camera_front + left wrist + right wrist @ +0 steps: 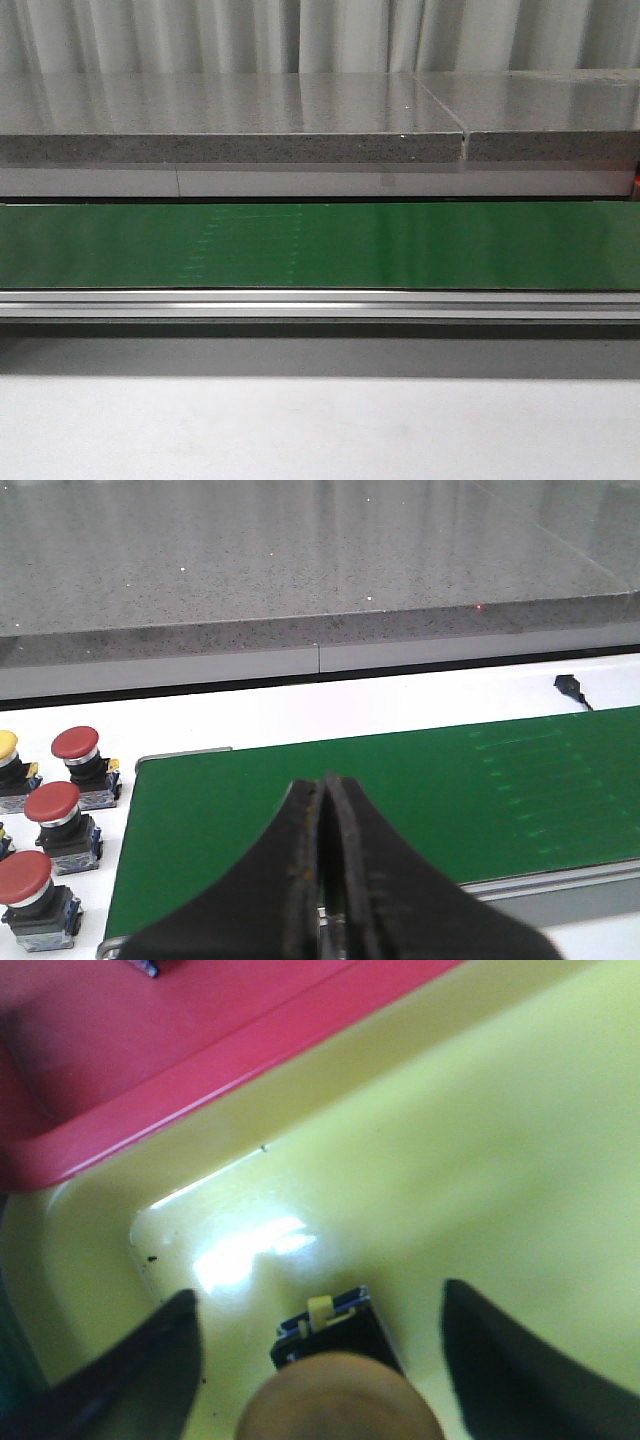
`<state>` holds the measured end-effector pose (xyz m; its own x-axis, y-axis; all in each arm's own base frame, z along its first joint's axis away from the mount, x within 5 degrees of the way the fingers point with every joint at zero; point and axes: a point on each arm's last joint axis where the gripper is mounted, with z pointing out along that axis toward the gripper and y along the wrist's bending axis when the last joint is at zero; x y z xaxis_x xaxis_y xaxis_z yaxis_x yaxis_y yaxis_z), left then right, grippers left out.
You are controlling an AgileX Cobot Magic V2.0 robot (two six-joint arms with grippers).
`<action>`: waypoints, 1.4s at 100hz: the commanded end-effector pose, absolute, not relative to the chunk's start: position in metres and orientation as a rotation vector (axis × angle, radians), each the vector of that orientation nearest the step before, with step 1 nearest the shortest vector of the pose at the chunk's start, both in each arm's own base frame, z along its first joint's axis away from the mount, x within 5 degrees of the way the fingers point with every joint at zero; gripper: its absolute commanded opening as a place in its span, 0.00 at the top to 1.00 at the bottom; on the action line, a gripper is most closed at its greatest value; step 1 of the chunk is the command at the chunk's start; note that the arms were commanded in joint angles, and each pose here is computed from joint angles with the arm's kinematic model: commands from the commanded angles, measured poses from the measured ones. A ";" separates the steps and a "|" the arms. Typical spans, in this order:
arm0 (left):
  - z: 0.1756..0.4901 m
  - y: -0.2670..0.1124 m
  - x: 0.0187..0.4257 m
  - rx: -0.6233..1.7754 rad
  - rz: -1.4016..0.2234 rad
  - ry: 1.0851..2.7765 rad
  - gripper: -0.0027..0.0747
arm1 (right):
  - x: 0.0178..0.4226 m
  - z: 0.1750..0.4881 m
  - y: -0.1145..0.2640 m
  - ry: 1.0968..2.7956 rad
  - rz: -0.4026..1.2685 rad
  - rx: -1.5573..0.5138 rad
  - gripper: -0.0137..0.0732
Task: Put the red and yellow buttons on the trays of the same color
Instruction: 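Lift the right gripper out of the tray back above the belt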
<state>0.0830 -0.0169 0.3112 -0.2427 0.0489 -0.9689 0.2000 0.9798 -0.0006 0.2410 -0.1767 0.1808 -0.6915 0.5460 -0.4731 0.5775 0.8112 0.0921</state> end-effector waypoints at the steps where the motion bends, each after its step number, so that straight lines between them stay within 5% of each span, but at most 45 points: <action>1: 0.326 -0.018 0.085 0.171 -0.171 1.719 0.99 | 0.244 0.200 -0.183 2.411 -0.138 0.819 0.09; 21: 0.326 -0.018 0.085 0.171 -0.171 1.719 0.99 | 0.249 0.213 -0.185 2.385 -0.127 0.817 0.09; 48: 0.326 -0.018 0.085 0.171 -0.171 1.719 0.99 | 0.249 0.279 -0.165 2.194 -0.172 0.690 0.09; 89: 0.326 -0.018 0.085 0.171 -0.171 1.719 0.99 | 0.229 0.359 -0.046 2.019 -0.061 0.130 0.09; 132: 0.326 -0.018 0.085 0.171 -0.171 1.719 0.99 | 0.155 0.337 -0.001 2.035 0.011 -0.097 0.09; 140: 0.326 -0.018 0.085 0.171 -0.171 1.719 0.99 | 0.142 0.334 0.000 2.012 0.009 -0.098 0.16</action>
<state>0.0830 -0.0169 0.3112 -0.2427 0.0489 -0.9689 0.2000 0.9798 -0.0006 0.1522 -0.0001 0.3233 -0.5141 -0.0509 -0.8562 -0.0811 0.9967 -0.0105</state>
